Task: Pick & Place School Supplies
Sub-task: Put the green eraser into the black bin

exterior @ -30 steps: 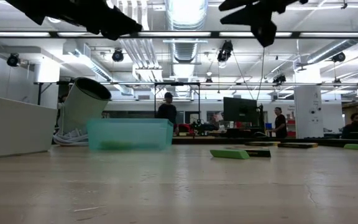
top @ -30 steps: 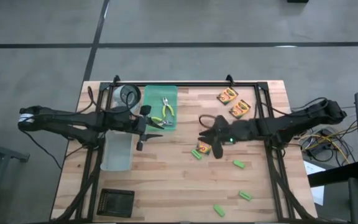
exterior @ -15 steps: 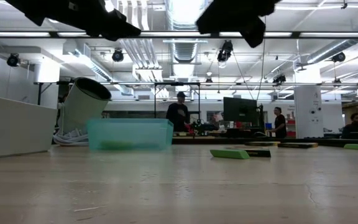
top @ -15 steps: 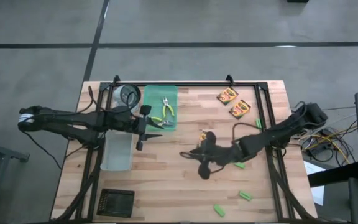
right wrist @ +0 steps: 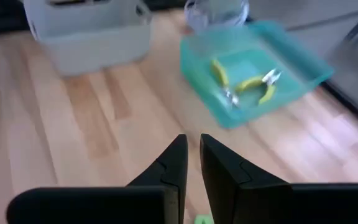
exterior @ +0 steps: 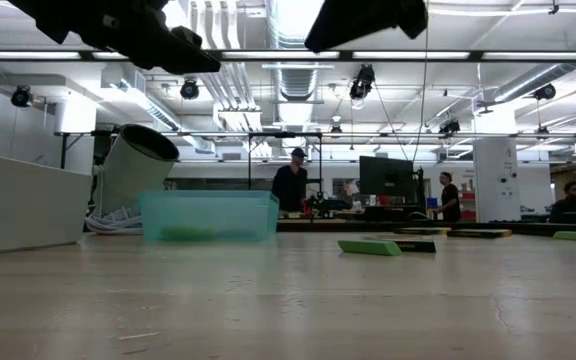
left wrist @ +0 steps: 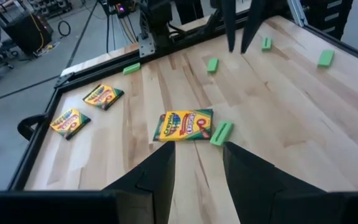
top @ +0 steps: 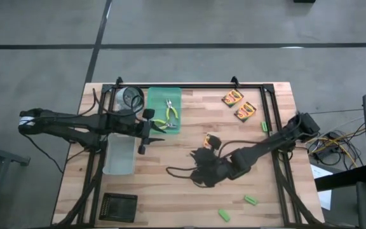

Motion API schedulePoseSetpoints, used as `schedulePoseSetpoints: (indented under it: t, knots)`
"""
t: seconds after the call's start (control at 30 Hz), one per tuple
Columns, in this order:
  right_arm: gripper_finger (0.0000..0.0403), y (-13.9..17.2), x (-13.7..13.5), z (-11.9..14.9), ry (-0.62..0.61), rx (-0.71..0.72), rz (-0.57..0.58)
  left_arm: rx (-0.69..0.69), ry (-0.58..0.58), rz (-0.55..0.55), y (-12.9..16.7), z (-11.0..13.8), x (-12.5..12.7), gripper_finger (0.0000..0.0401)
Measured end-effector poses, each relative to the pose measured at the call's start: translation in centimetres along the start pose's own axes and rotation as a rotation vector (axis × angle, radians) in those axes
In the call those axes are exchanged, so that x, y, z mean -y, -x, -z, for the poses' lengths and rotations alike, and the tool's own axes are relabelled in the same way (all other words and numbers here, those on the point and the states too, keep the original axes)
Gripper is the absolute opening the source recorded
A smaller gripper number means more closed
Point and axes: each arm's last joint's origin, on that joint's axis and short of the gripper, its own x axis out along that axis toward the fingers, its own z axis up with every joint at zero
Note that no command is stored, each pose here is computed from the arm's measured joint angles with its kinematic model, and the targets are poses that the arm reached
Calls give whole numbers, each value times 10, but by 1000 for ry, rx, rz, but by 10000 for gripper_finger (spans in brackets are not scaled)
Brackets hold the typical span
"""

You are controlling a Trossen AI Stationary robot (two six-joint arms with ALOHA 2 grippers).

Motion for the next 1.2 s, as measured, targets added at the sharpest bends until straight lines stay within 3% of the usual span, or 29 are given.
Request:
schedulePoseSetpoints:
  t: [0.3,0.6,0.83,0.97,1.2]
  knots:
    - [38,6,0,-10,-88,22,-14,1,4,0,0,0,0,140]
    - [38,4,-2,-2,-172,-96,-118,1,5,0,0,0,0,140]
    - [38,4,8,13,-173,-240,-53,1,6,0,0,0,0,140]
    - [38,0,17,17,-238,-326,-8,2,5,1,0,0,0,140]
    - [38,-7,25,18,-271,-384,7,2,5,1,0,0,0,140]
